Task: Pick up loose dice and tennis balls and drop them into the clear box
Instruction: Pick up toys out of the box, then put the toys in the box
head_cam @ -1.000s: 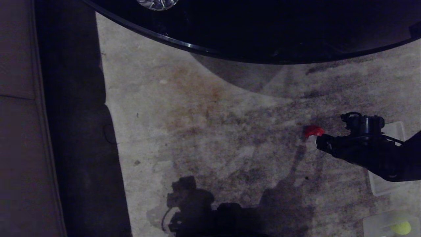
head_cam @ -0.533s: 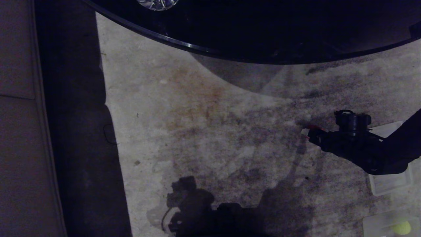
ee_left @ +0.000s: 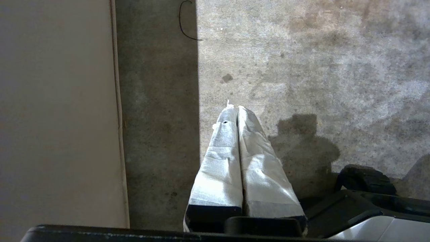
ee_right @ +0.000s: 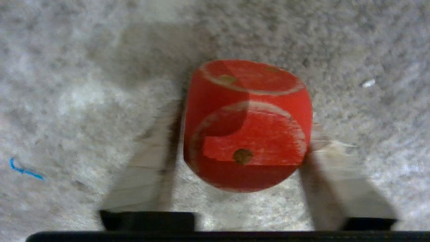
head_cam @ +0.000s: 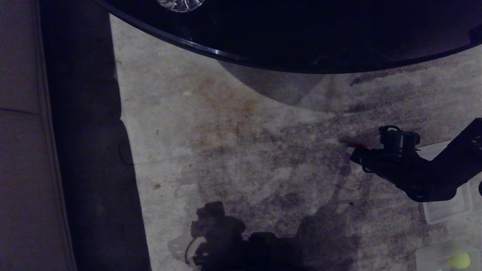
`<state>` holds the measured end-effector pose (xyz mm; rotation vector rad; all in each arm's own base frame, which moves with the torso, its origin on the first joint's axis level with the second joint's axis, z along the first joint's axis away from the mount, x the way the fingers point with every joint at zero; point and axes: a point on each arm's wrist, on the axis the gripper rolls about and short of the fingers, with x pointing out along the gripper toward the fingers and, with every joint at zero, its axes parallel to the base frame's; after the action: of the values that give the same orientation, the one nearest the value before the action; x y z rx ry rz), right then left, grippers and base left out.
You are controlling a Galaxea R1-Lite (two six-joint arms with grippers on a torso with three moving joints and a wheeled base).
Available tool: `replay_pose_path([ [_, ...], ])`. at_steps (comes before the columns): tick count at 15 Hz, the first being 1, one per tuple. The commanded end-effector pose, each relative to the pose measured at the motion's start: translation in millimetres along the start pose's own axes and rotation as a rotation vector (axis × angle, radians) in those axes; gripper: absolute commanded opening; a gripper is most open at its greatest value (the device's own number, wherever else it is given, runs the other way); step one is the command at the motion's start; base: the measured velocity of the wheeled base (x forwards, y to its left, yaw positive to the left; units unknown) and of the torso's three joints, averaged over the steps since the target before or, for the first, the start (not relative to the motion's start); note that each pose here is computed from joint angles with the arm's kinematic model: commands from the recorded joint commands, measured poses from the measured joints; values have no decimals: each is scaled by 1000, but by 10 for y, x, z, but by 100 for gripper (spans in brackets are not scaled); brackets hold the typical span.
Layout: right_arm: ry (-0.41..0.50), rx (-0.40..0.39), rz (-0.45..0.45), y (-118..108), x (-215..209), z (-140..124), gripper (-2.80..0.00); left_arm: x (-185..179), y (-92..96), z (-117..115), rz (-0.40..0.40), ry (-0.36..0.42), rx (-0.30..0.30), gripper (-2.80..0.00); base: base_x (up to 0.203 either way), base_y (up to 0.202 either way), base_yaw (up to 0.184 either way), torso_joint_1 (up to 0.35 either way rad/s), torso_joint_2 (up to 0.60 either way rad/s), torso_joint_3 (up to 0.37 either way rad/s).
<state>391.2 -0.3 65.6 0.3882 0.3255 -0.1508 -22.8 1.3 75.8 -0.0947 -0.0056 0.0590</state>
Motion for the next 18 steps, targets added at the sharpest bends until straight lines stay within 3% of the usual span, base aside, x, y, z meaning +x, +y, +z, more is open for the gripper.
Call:
replay_pose_path([
  [1, -26, -24, -37, 8, -87, 44, -280, 2, 0, -4, 1, 3, 0, -280, 0, 0, 0, 0, 0, 0],
  [5, -26, -96, -48, 18, -602, 192, -280, 2, 0, -4, 1, 2, 0, -280, 0, 0, 0, 0, 0, 0],
  [10, 12, -189, -26, -62, -1845, 261, -280, 2, 0, -4, 1, 3, 0, -280, 0, 0, 0, 0, 0, 0],
  [13, -7, -222, -12, -223, -2678, 74, -280, 1, 1, -4, 1, 1, 0, -280, 0, 0, 0, 0, 0, 0],
  [18, -27, -264, 7, -581, -3714, -535, -280, 1, 0, -4, -1, 2, 0, -280, 0, 0, 0, 0, 0, 0],
])
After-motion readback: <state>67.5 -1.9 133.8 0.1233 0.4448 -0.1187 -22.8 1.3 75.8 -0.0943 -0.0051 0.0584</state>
